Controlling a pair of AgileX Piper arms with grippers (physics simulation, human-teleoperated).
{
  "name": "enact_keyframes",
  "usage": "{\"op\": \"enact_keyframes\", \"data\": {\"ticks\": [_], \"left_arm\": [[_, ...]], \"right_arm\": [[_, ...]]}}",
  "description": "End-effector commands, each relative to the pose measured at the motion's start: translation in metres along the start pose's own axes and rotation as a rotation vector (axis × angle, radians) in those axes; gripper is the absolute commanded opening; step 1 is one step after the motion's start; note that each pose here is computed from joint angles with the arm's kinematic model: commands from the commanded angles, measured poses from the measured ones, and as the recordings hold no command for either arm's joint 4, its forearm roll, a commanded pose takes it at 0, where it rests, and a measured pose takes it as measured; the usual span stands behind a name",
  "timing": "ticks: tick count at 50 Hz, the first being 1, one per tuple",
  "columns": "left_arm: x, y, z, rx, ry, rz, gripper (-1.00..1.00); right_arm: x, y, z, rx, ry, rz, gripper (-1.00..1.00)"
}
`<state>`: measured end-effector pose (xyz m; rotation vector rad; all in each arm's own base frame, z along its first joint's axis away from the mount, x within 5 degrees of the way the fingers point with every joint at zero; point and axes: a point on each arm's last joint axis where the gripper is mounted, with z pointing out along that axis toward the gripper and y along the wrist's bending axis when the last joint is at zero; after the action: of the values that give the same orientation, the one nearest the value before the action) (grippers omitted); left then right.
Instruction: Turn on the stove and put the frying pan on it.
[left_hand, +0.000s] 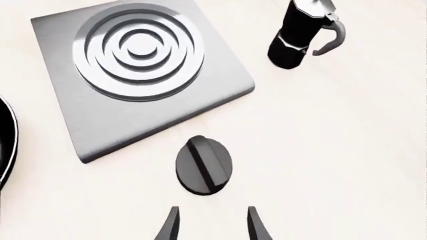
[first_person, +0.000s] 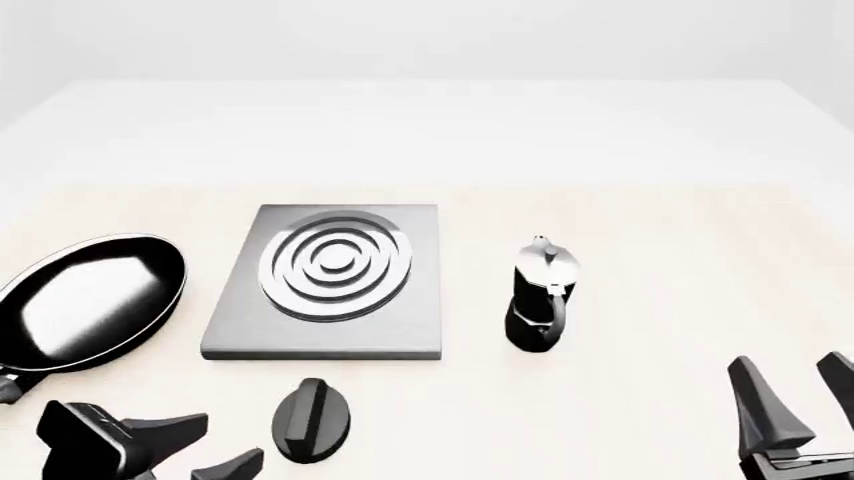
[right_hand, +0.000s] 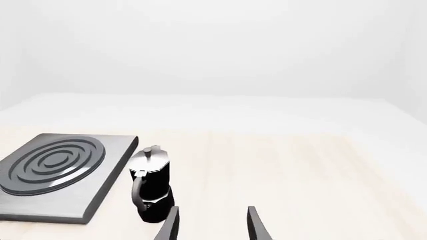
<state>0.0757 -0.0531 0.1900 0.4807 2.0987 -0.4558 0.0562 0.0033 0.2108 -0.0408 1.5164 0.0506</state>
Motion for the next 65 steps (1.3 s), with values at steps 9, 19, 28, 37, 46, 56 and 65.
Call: {"op": "enact_keyframes", "data": {"ticks": [9,19,28,37,46,56,65], "left_arm": [[0.01,-0.002,0.025,0.025,0.032,-0.005,1.0],[0.009,-0.002,0.04,0.021,0.027,0.0,1.0],[0.012,-0.004,0.058,0.029,0.035,-0.006,1.0],[0.016,-0.003,0.073,0.026,0.049,-0.004,1.0],[0.02,-0.004,0.081,0.03,0.059,-0.003,1.0],[0.023,-0.004,0.09,0.031,0.063,-0.008,1.0],[0.025,-0.006,0.093,0.039,0.068,0.0,1.0]], "right_arm": [[0.0,0.0,0.0,0.005,0.002,0.004,1.0],[0.001,-0.001,0.0,0.01,0.006,0.004,1.0],[0.001,-0.001,0.0,0.021,0.01,0.008,1.0],[0.002,-0.001,0.0,0.026,0.013,0.012,1.0],[0.002,-0.002,0.0,0.027,0.017,0.013,1.0],[0.002,-0.002,0.0,0.029,0.016,0.007,1.0],[0.002,-0.002,0.0,0.03,0.017,0.003,1.0]]}}
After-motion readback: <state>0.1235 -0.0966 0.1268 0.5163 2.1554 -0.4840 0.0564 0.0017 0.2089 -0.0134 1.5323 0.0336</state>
